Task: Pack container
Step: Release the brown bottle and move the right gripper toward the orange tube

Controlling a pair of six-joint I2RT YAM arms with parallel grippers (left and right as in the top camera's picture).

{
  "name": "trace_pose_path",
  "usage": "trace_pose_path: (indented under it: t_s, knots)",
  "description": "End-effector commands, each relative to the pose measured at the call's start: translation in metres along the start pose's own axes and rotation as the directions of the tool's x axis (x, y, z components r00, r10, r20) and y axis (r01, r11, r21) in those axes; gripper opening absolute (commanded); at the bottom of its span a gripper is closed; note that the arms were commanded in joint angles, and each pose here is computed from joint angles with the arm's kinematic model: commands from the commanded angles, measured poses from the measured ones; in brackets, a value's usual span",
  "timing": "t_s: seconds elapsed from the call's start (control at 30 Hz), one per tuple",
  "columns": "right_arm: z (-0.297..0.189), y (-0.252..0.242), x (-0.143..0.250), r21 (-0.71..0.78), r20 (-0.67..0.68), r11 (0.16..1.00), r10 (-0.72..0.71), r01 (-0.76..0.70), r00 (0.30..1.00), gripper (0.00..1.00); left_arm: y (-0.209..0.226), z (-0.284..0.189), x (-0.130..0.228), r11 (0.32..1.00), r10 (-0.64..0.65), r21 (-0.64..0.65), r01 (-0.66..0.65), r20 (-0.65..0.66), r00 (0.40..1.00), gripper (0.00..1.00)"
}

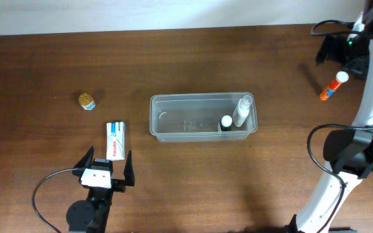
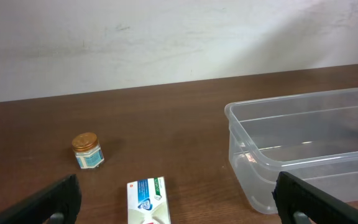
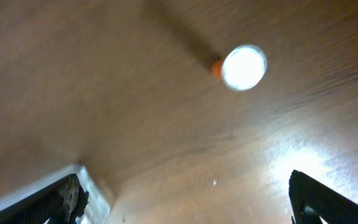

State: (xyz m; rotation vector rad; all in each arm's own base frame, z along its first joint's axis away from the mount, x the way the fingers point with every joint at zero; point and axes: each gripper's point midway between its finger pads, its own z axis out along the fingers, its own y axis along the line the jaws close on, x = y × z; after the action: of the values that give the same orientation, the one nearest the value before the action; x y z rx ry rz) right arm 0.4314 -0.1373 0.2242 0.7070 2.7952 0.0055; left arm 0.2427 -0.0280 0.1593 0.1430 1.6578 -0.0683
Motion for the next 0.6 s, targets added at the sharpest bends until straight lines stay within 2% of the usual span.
trace_pose_path:
  t_s: [0.0,0.33,0.57]
  knots:
    - [0.004,-0.035,-0.011,0.016,0.026,0.993,0.119,-0.120,0.993,0.98,-0.001,0.000,0.002,1.000,0.016,0.006,-0.016,0.000,1.000,0.99]
    - [0.017,-0.051,-0.032,0.011,0.080,0.989,0.144,-0.145,0.986,0.99,-0.001,0.000,0.002,1.000,0.016,0.006,-0.016,0.000,1.000,0.99]
    - [0.044,-0.048,-0.039,-0.002,0.055,0.990,0.140,-0.141,0.989,0.99,-0.001,0.000,0.002,1.000,0.016,0.006,-0.016,0.000,1.000,0.99]
